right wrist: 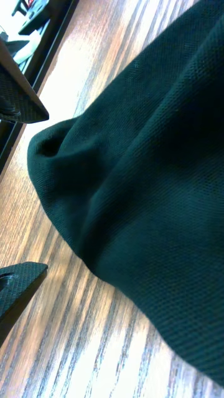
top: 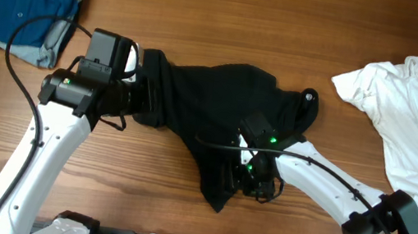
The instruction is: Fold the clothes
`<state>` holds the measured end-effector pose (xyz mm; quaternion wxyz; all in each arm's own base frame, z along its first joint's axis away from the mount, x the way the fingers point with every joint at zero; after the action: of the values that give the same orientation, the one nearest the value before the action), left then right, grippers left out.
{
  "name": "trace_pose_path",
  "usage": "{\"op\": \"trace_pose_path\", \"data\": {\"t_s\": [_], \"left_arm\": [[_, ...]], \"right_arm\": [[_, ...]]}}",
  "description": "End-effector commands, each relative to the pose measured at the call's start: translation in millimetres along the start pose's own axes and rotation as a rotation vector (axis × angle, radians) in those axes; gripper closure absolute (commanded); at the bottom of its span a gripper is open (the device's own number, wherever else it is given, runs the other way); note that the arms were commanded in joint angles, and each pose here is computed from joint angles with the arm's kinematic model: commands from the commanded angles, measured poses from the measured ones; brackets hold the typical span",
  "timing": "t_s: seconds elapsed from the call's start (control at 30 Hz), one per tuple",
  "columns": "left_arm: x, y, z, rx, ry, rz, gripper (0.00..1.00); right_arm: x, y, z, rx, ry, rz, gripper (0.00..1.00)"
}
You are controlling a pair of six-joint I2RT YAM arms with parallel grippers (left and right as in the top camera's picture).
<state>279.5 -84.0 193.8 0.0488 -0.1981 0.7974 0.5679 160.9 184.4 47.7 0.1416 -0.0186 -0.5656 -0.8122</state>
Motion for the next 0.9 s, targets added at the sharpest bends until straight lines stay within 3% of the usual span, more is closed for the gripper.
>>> {"op": "trace_pose_path", "data": {"t_s": [0.0,0.47,0.87], "left_arm": [[-3,5,-4,0.022,-0.02,-0.012,0.43],[-3,5,-4,0.021,-0.02,-0.012,0.44],[-2,5,-3,0.019,-0.018,-0.006,0.44]], "right_arm": [[2,-3,-1,0.003,-0.002,0.008,0.28],[-6,-7,16,-0.051,0.073,-0.032,0.27],[17,-17,36,-0.056,0.098,0.039,0.27]]}}
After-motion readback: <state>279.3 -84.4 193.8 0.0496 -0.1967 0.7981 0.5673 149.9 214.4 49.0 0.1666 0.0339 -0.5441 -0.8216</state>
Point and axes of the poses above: each gripper's point midway between its finger pads, its own y axis back along the fingers, its own z axis along the line the jaws close on, x = y × z, the point moved 4 cm from there along y, back along the fingers, and after that the axes turned 2 degrees about y, right-handed, at the moved point
